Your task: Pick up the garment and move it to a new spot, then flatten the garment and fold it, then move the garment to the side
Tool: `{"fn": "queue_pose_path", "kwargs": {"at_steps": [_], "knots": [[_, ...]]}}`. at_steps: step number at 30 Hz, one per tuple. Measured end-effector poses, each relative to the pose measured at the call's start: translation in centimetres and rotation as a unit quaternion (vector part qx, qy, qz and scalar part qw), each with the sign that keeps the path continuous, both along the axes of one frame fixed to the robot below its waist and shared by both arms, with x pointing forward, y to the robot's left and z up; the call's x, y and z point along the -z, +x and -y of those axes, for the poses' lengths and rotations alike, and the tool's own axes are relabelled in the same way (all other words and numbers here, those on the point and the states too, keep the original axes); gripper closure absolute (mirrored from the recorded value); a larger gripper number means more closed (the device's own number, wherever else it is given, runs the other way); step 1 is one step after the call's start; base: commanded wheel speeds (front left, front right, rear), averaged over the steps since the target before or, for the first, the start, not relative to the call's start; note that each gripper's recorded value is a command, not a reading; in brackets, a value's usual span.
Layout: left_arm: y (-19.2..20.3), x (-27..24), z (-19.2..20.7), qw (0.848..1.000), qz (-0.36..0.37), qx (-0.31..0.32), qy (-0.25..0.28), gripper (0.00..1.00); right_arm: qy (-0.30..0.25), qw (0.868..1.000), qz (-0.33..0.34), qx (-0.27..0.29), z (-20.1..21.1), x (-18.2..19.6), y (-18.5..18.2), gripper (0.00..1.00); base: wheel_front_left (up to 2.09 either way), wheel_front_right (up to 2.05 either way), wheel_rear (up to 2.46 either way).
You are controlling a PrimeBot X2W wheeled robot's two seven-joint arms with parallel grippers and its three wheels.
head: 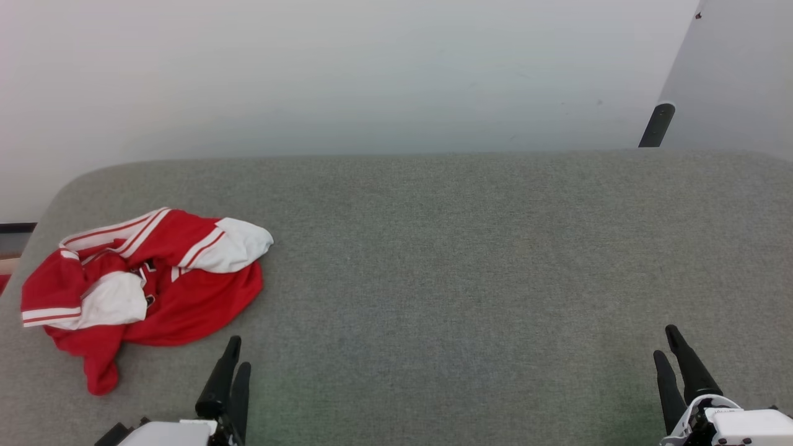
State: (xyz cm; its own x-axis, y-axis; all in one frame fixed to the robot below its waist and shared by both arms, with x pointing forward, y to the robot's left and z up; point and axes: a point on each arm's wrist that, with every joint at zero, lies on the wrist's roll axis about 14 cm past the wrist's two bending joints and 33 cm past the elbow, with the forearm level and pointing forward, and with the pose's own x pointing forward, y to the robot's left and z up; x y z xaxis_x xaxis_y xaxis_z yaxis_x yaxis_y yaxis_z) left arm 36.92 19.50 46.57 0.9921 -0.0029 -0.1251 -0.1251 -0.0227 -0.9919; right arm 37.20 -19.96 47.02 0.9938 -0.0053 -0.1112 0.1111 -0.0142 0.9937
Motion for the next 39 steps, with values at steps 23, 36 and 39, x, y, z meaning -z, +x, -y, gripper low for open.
{"fn": "queue_pose_path", "kwargs": {"at_steps": [23,36,39], "knots": [[0.5,-1.8,2.2,0.999,0.028,0.015,0.012,0.0,-0.047,0.999,0.022,0.002,-1.1,-1.5,0.2,0.0,0.0,0.0,0.0],[0.9,-2.5,2.9,0.996,0.041,0.022,0.078,0.0,-0.115,0.993,0.032,-0.006,-1.5,-2.0,0.2,0.0,0.0,0.0,0.0],[0.9,-2.6,2.9,0.993,0.043,0.026,0.106,0.0,-0.141,0.989,0.034,-0.012,-1.7,-2.1,0.2,0.0,0.0,0.0,0.0]]}}
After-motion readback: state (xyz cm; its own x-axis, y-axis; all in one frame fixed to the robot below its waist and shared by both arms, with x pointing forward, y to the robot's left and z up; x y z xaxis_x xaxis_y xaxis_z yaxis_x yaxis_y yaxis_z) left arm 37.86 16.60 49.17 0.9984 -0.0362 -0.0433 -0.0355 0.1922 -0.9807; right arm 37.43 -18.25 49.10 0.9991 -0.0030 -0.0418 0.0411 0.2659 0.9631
